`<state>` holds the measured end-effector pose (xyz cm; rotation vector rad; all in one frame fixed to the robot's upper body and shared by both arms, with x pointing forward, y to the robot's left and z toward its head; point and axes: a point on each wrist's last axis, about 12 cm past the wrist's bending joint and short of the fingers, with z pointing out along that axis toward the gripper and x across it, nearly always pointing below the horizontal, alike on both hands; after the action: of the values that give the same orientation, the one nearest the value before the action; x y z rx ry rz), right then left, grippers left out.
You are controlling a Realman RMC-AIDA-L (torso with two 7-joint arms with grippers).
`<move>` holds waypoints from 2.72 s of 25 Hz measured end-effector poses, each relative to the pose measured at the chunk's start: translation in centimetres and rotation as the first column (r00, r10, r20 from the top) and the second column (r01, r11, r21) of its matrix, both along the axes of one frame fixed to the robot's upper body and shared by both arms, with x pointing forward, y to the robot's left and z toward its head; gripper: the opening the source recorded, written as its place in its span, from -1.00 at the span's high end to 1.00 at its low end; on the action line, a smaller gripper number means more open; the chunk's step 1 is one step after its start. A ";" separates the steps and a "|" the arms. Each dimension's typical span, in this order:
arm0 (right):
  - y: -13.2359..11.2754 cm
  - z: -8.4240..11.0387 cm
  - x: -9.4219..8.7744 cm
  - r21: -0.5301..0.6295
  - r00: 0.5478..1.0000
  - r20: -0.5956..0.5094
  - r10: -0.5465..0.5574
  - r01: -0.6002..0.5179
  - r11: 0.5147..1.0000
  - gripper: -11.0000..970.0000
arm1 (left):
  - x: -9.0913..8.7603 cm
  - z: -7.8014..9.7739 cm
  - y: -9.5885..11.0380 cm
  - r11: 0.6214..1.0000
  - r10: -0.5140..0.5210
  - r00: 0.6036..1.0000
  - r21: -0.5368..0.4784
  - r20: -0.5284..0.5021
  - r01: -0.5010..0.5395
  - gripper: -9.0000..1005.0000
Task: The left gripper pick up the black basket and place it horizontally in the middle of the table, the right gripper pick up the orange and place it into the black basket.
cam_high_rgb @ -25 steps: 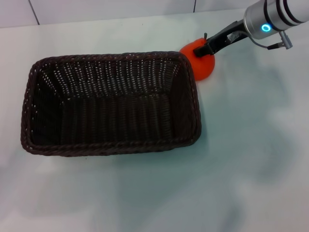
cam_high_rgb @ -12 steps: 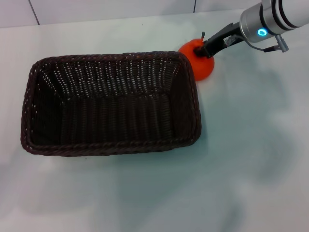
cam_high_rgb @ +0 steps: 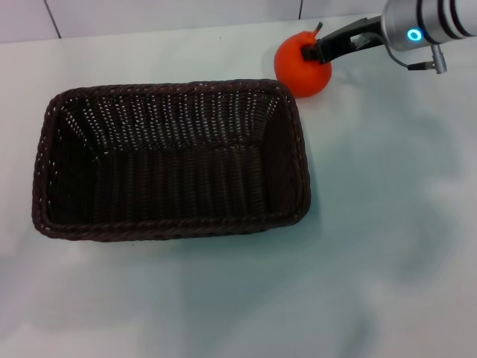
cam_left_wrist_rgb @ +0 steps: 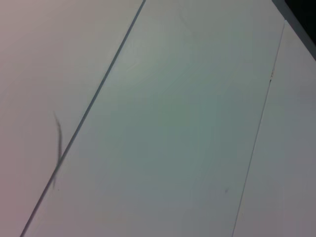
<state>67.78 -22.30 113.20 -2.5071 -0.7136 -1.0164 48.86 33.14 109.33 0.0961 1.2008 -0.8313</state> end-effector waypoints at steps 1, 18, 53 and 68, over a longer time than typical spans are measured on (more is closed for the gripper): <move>-0.2 0.0 -0.1 0.025 1.000 0.001 -0.009 0.009 1.000 0.69 | 0.0 0.0 0.0 1.000 0.000 1.000 0.000 0.000 0.000 -0.77; -1.1 4.6 -5.1 0.516 0.898 0.359 0.256 -0.419 0.747 0.81 | -0.2 0.1 0.5 1.000 0.027 1.000 -0.008 0.010 -0.027 -0.77; 1.9 2.3 -9.0 0.432 0.741 0.589 0.322 -0.625 0.650 -0.54 | -1.5 -0.4 0.8 0.998 0.042 0.999 -0.042 0.017 -0.041 -0.77; -6.9 -4.4 -12.1 0.642 0.516 0.659 -0.547 -0.006 0.767 -0.52 | -3.5 -2.4 2.0 0.911 0.411 0.907 -0.055 0.095 -0.408 -0.77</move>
<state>55.70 -29.21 108.83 -1.5059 -0.0876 -2.2178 45.39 35.14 106.92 -0.1376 1.0565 -0.4691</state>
